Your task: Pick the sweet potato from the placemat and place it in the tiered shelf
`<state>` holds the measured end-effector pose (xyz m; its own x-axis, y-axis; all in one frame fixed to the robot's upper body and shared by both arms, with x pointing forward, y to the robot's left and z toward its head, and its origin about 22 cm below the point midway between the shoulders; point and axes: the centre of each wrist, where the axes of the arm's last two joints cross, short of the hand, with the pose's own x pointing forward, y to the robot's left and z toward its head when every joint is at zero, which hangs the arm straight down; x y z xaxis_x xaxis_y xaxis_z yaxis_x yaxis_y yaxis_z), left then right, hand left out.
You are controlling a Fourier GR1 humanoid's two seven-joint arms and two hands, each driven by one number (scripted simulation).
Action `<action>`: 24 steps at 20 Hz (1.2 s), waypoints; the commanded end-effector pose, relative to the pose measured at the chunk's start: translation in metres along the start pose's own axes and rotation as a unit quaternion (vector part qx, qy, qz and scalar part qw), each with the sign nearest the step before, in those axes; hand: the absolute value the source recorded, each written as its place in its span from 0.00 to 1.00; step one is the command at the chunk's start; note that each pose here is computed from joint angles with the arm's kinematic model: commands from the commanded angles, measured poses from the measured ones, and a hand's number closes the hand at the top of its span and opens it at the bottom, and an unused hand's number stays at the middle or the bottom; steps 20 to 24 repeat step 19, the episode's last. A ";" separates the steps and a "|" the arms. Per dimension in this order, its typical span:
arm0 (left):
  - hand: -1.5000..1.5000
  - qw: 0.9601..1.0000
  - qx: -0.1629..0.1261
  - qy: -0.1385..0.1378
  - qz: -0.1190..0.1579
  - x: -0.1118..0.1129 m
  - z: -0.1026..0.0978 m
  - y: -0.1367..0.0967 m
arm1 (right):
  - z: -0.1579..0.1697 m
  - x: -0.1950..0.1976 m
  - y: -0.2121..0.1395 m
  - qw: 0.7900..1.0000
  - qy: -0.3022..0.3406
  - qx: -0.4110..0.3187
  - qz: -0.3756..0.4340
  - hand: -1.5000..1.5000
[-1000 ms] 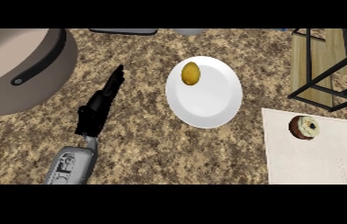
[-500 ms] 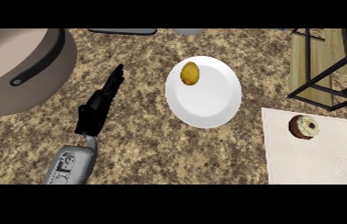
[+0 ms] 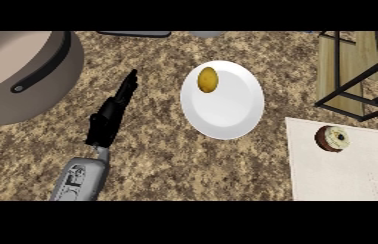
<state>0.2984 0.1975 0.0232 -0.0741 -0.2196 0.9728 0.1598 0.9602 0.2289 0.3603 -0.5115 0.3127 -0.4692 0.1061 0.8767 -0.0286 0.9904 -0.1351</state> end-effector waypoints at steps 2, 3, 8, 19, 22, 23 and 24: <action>0.50 1.000 -0.001 -0.007 -0.007 0.005 -0.002 -0.002 | 0.019 0.021 -0.025 0.999 0.022 -0.027 -0.032 0.00; 0.50 1.000 0.002 -0.010 -0.002 0.009 -0.005 0.007 | 0.030 0.028 -0.036 0.999 0.039 -0.028 -0.012 0.00; 0.50 1.000 -0.008 -0.012 0.003 0.008 -0.004 -0.006 | 0.043 0.036 -0.048 0.994 0.102 -0.008 0.035 0.00; 0.50 0.999 -0.008 -0.031 -0.002 0.015 -0.004 -0.002 | 0.064 0.045 -0.065 0.991 0.116 0.004 0.067 0.00; 0.50 0.999 -0.008 -0.031 -0.002 0.015 -0.004 -0.002 | 0.064 0.045 -0.065 0.991 0.116 0.004 0.067 0.00; 0.50 0.999 -0.008 -0.031 -0.002 0.015 -0.004 -0.002 | 0.064 0.045 -0.065 0.991 0.116 0.004 0.067 0.00; 0.50 0.999 -0.008 -0.031 -0.002 0.015 -0.004 -0.002 | 0.064 0.045 -0.065 0.991 0.116 0.004 0.067 0.00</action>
